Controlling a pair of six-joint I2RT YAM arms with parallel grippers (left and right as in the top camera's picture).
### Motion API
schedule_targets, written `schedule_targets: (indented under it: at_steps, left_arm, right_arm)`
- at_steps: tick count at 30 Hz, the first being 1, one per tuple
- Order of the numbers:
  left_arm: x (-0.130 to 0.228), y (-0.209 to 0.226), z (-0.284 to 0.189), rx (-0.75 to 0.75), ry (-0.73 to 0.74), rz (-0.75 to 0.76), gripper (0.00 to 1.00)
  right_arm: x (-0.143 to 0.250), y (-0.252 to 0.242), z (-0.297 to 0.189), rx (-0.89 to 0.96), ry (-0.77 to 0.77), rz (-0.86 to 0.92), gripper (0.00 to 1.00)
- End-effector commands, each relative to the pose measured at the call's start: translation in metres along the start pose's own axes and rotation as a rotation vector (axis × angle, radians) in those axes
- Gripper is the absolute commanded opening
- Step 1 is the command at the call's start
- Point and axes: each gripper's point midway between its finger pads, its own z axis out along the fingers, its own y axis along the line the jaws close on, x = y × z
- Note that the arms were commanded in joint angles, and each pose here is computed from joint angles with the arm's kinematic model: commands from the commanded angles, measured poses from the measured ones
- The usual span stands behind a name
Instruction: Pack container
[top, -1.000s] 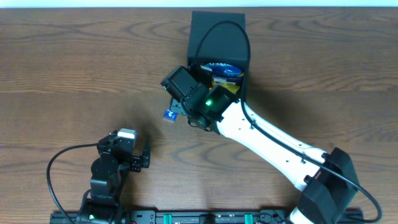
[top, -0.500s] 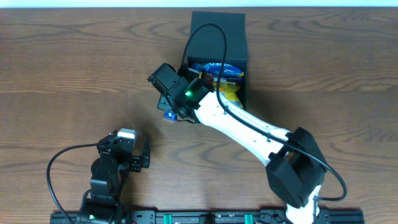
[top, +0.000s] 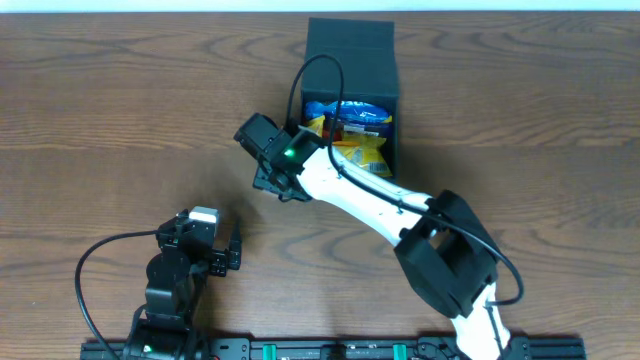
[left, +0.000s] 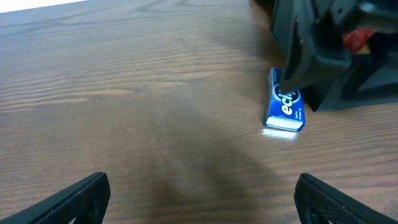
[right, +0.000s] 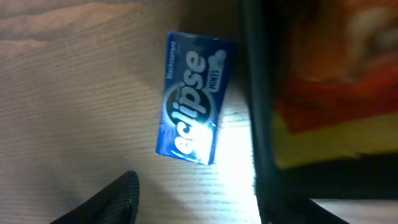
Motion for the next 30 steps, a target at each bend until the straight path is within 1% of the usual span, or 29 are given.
schedule_targets:
  at_steps: [1,3,10,17,20,26,30]
  left_arm:
    - [0.014,0.002,0.003,-0.013,0.03,0.009,0.95]
    - [0.014,0.002,0.003,-0.013,0.03,0.009,0.95]
    - [0.014,0.002,0.003,-0.013,0.03,0.009,0.95]
    - [0.014,0.002,0.003,-0.013,0.03,0.009,0.95]
    - [0.014,0.002,0.003,-0.013,0.03,0.009,0.95]
    - [0.014,0.002,0.003,-0.013,0.03,0.009,0.95]
    - [0.014,0.002,0.003,-0.013,0.03,0.009,0.95]
  right_arm:
    - [0.005,0.011,0.007,-0.028,0.02,-0.015,0.59]
    - [0.007,0.021,0.011,-0.071,0.042,0.005,0.57]
    - [-0.003,0.018,0.02,-0.068,0.029,0.137,0.56]
    - [-0.02,0.011,0.019,-0.058,0.001,0.163,0.55]
    - [-0.024,0.011,0.019,-0.057,-0.015,0.14,0.55]
    - [-0.011,0.014,0.017,-0.037,-0.028,0.051,0.55]
    - [-0.003,0.034,0.006,-0.067,-0.05,-0.117,0.55]
